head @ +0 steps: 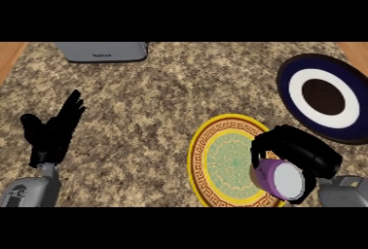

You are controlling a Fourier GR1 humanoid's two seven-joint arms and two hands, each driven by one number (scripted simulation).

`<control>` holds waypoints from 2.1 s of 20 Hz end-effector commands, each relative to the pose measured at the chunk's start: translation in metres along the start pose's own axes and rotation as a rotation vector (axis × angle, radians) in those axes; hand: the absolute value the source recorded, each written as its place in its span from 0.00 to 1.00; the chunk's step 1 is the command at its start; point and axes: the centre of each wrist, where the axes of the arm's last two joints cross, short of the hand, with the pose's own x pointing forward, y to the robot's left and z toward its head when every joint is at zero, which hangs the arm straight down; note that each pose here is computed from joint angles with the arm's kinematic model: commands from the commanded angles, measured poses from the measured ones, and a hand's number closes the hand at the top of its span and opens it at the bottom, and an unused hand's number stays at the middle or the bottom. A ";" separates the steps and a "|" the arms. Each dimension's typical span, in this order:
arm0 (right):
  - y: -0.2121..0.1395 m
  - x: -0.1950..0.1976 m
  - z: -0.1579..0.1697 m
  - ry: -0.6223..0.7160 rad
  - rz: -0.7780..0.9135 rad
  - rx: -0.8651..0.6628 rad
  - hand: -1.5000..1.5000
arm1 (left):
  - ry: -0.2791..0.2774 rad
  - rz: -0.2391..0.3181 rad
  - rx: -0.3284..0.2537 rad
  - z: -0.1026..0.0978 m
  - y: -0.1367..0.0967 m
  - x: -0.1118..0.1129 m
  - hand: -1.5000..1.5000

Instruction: Pick the can from the plate and place it in the plate

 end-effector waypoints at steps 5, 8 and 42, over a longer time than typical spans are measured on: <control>-0.051 0.025 0.050 0.068 0.015 -0.606 1.00 | 0.020 -0.004 0.007 0.001 -0.010 -0.003 0.50; -0.071 0.034 0.066 0.148 0.040 -0.786 1.00 | 0.011 0.022 0.003 -0.001 -0.010 0.003 0.50; -0.107 -0.187 0.136 0.462 -0.288 -0.610 0.00 | -0.025 -0.009 -0.046 0.000 -0.035 0.005 0.50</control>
